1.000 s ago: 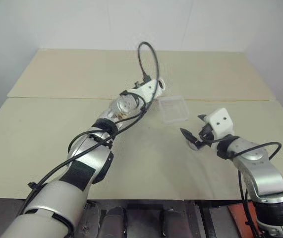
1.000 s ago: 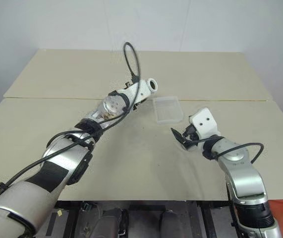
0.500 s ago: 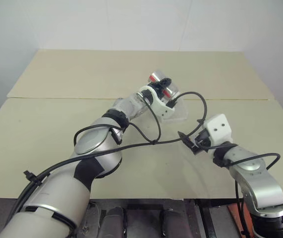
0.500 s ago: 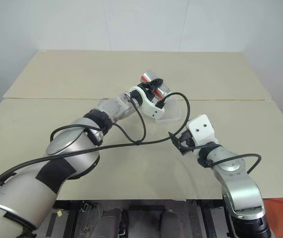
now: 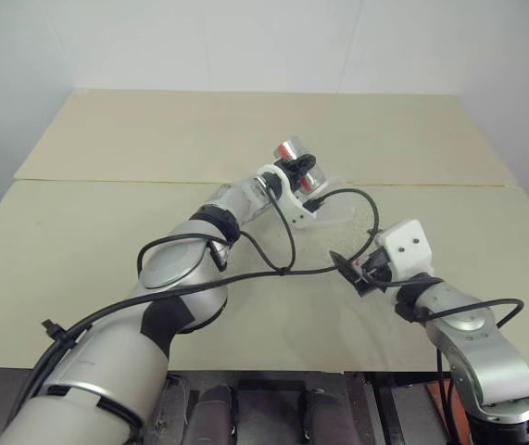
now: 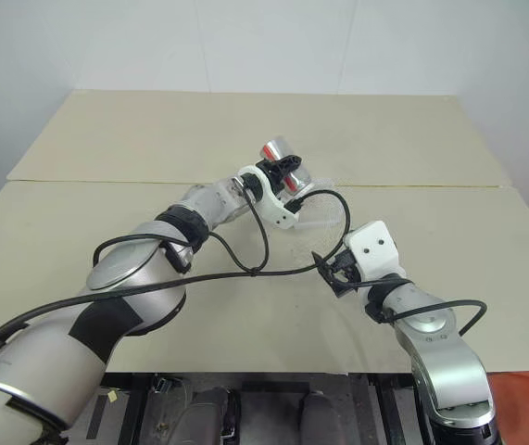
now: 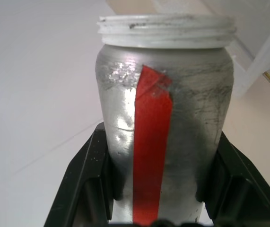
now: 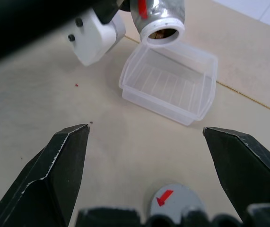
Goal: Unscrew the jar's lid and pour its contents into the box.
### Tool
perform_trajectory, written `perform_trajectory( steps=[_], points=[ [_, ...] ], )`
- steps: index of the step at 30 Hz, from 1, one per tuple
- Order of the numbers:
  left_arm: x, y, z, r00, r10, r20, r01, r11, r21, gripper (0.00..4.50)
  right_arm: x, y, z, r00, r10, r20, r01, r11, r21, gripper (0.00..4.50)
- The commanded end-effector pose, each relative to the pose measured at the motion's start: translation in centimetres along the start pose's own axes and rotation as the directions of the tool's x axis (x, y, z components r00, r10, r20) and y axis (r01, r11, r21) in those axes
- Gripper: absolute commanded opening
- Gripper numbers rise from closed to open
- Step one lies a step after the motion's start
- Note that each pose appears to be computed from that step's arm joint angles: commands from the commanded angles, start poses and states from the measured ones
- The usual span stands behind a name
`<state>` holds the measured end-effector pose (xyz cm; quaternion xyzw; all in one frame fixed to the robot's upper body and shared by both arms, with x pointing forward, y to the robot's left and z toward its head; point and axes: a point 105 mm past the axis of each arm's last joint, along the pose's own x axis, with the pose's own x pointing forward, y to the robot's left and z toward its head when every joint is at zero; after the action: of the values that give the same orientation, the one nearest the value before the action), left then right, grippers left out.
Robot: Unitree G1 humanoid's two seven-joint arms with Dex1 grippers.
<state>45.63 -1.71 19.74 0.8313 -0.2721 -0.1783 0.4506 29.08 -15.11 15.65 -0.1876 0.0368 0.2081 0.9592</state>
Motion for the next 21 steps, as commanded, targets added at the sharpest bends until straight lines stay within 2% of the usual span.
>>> perform_trajectory(
  steps=[1, 3, 5, 6, 7, 8, 9, 10, 13, 16, 17, 18, 20, 21],
  points=[
    [0.3, 1.6, -1.5, 0.995, 0.016, -0.103, -0.045, 0.957, -0.288, 1.98, -0.1, -0.1, 0.4, 1.000, -0.010, 0.014, 0.011, 0.999, -0.043, 4.47],
    [0.2, 1.3, -2.0, 0.990, -0.021, -0.140, -0.060, 0.832, -0.552, 1.98, 0.0, 0.0, 0.4, 1.000, -0.010, 0.017, 0.010, 0.999, -0.038, 4.47],
    [0.2, 0.9, -2.4, 0.986, -0.065, -0.156, -0.096, 0.548, -0.831, 1.98, 0.1, -0.1, 0.5, 1.000, -0.011, 0.023, 0.011, 0.999, -0.033, 4.47],
    [0.1, 0.6, -2.5, 0.985, -0.084, -0.152, -0.116, 0.330, -0.937, 1.98, 0.1, -0.1, 0.5, 1.000, -0.011, 0.026, 0.012, 0.999, -0.031, 4.47],
    [0.1, 0.4, -2.5, 0.986, -0.093, -0.140, -0.124, 0.156, -0.980, 1.98, 0.1, -0.2, 0.6, 1.000, -0.011, 0.029, 0.012, 1.000, -0.027, 4.47],
    [0.0, 0.0, -2.5, 0.988, -0.095, -0.124, -0.122, 0.026, -0.992, 1.98, 0.2, -0.2, 0.6, 0.999, -0.011, 0.031, 0.012, 1.000, -0.026, 4.47],
    [0.0, -0.2, -2.3, 0.989, -0.094, -0.111, -0.116, -0.055, -0.992, 1.98, 0.2, -0.3, 0.6, 0.999, -0.010, 0.031, 0.011, 1.000, -0.027, 4.47],
    [-0.1, -0.5, -2.2, 0.990, -0.097, -0.099, -0.107, -0.079, -0.991, 1.98, 0.4, -0.3, 0.6, 0.999, -0.007, 0.033, 0.008, 1.000, -0.026, 4.47],
    [-0.3, -1.3, -2.0, 0.989, -0.119, -0.093, -0.091, 0.017, -0.996, 1.98, 0.8, -0.1, 0.8, 0.999, 0.011, 0.042, -0.010, 0.999, -0.034, 4.47],
    [-0.4, -1.4, -2.4, 0.985, -0.128, -0.115, -0.110, 0.047, -0.993, 1.98, 1.0, -0.1, 1.2, 0.998, 0.017, 0.054, -0.015, 0.999, -0.041, 4.47],
    [-0.4, -1.2, -2.6, 0.984, -0.125, -0.130, -0.117, 0.109, -0.987, 1.98, 1.0, -0.2, 1.3, 0.998, 0.015, 0.059, -0.012, 0.999, -0.041, 4.47],
    [-0.4, -1.0, -2.8, 0.982, -0.122, -0.145, -0.120, 0.195, -0.973, 1.98, 1.0, -0.2, 1.4, 0.998, 0.011, 0.061, -0.009, 0.999, -0.042, 4.47],
    [-0.3, 0.3, -3.5, 0.978, -0.077, -0.196, -0.120, 0.560, -0.819, 1.98, 0.6, -0.3, 1.5, 0.998, 0.000, 0.062, 0.002, 0.999, -0.041, 4.47],
    [-0.2, 1.0, -3.7, 0.978, -0.043, -0.205, -0.123, 0.676, -0.727, 1.98, 0.4, -0.2, 1.5, 0.998, -0.003, 0.061, 0.005, 0.999, -0.044, 4.47]
  ],
)
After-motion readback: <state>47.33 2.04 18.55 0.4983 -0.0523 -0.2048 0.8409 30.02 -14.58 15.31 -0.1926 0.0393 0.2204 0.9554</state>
